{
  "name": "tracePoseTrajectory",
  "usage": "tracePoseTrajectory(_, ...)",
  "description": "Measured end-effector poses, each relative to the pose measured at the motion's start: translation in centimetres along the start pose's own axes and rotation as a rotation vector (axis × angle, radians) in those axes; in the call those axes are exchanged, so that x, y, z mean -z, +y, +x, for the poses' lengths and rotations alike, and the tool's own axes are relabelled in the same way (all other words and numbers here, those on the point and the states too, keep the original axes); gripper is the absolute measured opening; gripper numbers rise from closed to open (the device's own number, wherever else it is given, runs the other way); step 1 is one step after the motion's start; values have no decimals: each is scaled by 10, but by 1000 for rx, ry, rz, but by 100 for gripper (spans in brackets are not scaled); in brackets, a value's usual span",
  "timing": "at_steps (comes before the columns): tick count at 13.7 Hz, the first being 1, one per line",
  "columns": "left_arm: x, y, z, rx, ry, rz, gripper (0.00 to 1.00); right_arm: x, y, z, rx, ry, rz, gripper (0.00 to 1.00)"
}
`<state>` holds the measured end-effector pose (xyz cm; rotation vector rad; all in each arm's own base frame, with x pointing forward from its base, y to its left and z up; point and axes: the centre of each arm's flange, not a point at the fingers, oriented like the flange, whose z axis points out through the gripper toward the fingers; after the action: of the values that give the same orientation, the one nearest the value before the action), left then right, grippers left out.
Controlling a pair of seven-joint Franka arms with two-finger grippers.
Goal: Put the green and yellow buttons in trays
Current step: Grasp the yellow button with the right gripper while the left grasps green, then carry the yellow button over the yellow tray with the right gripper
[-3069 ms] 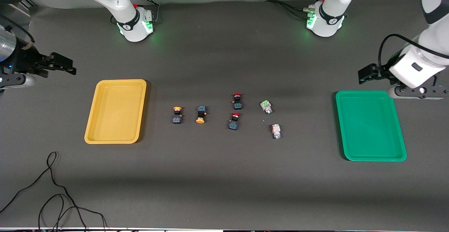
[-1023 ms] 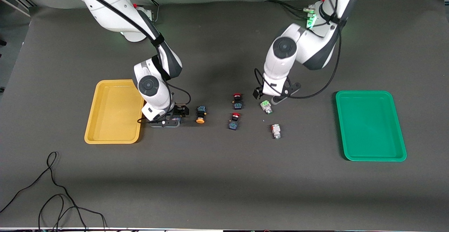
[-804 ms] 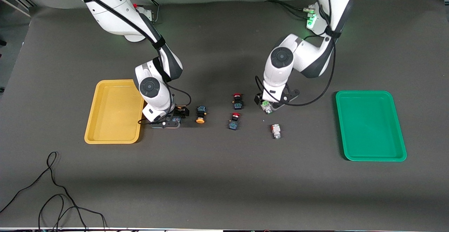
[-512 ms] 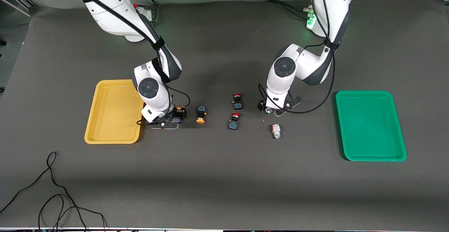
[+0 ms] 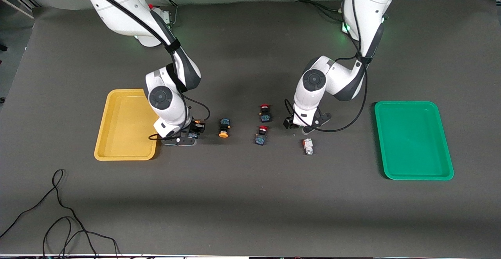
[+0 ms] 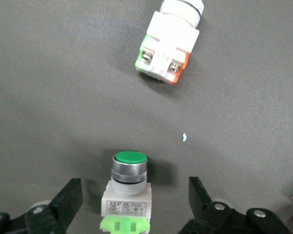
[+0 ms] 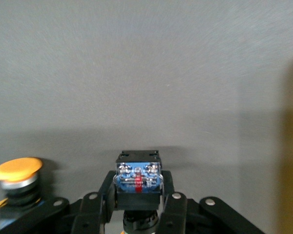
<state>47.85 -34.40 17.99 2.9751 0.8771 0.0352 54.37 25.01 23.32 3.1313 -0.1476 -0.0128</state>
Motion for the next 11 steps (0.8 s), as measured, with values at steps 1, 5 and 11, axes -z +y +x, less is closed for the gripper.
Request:
tracePoseTrajectory(1, -1, 0, 0, -1, 0, 1, 89, 24, 6, 3, -18, -11, 6, 41)
tracePoseTrajectory(5, 5, 6, 2, -7, 6, -14, 41, 142, 53, 3, -60, -45, 38, 41)
tracePoseTrajectory(11, 85, 28, -3, -27, 0, 0, 41, 200, 195, 11, 13, -96, 84, 41)
